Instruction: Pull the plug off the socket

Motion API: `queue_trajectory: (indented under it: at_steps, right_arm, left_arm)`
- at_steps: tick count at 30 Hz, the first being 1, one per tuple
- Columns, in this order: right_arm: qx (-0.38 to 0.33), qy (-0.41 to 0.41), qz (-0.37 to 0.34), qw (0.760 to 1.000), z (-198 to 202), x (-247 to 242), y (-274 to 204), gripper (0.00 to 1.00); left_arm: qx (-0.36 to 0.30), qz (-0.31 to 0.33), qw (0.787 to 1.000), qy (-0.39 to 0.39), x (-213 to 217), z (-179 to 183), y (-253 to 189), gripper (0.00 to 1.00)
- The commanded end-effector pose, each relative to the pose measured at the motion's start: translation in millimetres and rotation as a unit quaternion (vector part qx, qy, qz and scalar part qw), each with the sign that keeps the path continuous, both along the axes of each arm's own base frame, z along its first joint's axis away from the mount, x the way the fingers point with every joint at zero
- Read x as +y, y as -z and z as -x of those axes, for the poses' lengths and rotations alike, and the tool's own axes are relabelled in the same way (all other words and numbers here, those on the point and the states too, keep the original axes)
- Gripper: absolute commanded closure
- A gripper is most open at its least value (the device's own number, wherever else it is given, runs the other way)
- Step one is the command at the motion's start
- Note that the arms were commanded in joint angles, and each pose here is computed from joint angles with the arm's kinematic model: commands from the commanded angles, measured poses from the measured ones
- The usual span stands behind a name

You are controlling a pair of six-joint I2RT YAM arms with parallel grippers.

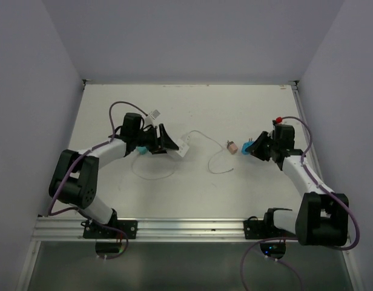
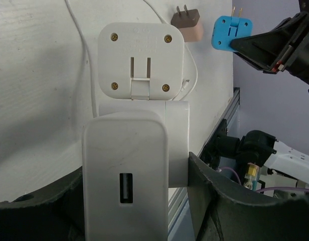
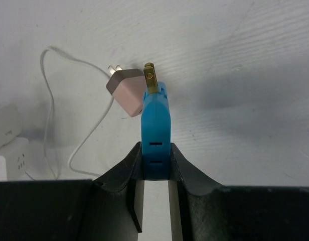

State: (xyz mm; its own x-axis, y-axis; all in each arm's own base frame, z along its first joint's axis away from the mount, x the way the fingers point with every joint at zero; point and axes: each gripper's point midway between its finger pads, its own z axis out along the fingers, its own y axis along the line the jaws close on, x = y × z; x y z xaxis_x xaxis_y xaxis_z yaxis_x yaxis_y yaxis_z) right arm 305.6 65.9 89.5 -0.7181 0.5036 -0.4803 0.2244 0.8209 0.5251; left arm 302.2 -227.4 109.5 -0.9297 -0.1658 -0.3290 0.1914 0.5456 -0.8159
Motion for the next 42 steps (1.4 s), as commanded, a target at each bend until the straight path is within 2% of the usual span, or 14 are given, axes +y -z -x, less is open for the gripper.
queue_trajectory:
  at_steps: [1, 7, 10, 11, 14, 15, 17, 20, 24, 31, 37, 42]
  right_arm:
    - [-0.022, 0.053, -0.032, 0.998, -16, -16, -6, 1.00]
    - [0.012, 0.061, -0.066, 0.996, -16, -15, 22, 1.00]
    - [0.027, 0.058, -0.072, 0.995, -15, -13, 32, 0.95]
    - [0.032, 0.057, -0.074, 0.995, -14, -12, 36, 0.91]
    - [0.033, 0.060, -0.063, 0.996, -12, -15, 36, 0.69]
    - [0.031, 0.060, -0.058, 0.996, -11, -16, 34, 0.58]
    - [0.024, 0.058, -0.045, 0.997, -11, -19, 25, 0.45]
    - [0.019, 0.053, -0.028, 0.998, -12, -23, 13, 0.37]
    - [0.006, 0.052, -0.014, 0.999, -13, -24, -7, 0.31]
    - [-0.038, 0.035, -0.016, 0.999, -24, -2, -48, 0.23]
    - [-0.054, -0.031, -0.041, 0.997, -24, 67, -76, 0.22]
    - [-0.027, -0.045, -0.063, 0.997, -18, 116, -67, 0.23]
  left_arm:
    - [-0.047, 0.035, 0.998, 0.032, -17, -8, -10, 1.00]
    - [-0.022, 0.044, 0.998, 0.035, -22, -11, 7, 1.00]
    - [-0.008, 0.053, 0.998, 0.043, -25, -8, 13, 1.00]
    - [-0.006, 0.054, 0.997, 0.046, -26, -7, 15, 1.00]
    - [0.000, 0.053, 0.997, 0.056, -30, -2, 20, 1.00]
    - [0.002, 0.053, 0.997, 0.059, -30, 0, 22, 1.00]
    - [0.006, 0.053, 0.997, 0.064, -30, 4, 25, 1.00]
    - [0.003, 0.052, 0.996, 0.069, -31, 5, 26, 1.00]
    - [-0.006, 0.053, 0.995, 0.080, -36, 8, 23, 1.00]
    - [-0.068, 0.035, 0.992, 0.101, -47, 8, 11, 1.00]
    - [-0.141, 0.005, 0.985, 0.102, -54, 6, -7, 1.00]
    - [-0.183, -0.002, 0.977, 0.109, -62, 9, -20, 1.00]
